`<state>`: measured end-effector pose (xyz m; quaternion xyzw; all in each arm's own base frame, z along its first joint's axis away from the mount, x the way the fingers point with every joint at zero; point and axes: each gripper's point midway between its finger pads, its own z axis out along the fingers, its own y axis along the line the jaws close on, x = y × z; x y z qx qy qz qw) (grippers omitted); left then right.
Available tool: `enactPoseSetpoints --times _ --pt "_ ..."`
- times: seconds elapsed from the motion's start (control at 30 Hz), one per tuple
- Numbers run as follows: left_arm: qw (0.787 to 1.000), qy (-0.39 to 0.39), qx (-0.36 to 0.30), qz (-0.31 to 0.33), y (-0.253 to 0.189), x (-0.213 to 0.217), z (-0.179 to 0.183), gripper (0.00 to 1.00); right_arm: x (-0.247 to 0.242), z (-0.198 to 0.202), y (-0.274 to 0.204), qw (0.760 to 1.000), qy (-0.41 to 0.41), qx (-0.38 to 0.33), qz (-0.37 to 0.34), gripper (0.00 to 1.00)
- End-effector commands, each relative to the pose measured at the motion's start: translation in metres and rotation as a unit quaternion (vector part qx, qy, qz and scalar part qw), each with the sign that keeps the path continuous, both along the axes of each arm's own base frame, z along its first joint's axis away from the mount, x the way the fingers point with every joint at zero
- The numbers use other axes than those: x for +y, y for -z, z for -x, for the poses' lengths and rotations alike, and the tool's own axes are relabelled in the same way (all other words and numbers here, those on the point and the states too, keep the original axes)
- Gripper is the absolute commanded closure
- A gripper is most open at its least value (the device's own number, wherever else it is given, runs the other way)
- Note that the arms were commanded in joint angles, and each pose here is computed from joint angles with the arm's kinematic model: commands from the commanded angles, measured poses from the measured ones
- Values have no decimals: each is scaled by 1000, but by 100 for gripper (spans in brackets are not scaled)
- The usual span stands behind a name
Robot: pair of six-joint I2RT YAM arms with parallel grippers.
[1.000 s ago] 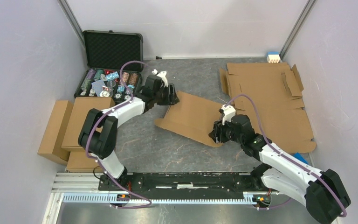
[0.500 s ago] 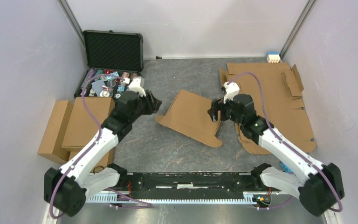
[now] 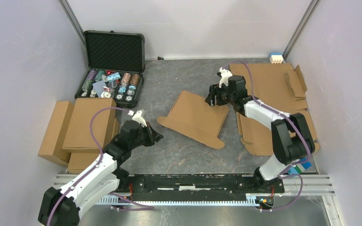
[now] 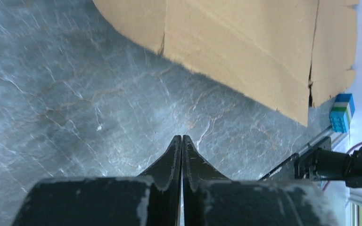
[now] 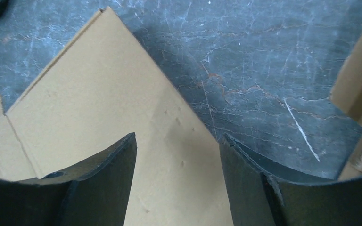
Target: Fold the paper box
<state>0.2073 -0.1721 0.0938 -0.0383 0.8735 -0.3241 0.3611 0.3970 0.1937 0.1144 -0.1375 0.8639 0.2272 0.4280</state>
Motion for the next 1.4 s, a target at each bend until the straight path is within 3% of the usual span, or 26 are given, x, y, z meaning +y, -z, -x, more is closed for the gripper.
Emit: enactPoseSetpoints --times 0.0,0.3,0.7,0.93,1.37 --pt "998 22 16 64 4 -20 11 97 6 -22 3 999 -19 -5 -28 32" --pt "995 49 23 83 20 -35 11 96 -11 -16 54 997 -1 64 -30 48" --pt "992 55 17 111 32 -43 9 95 -14 67 78 988 7 122 -94 78" --pt "992 54 18 110 36 -44 7 94 -15 83 84 990 3 120 -81 79" --pt "984 99 -11 145 27 -72 5 95 -33 72 98 988 45 127 -77 80"
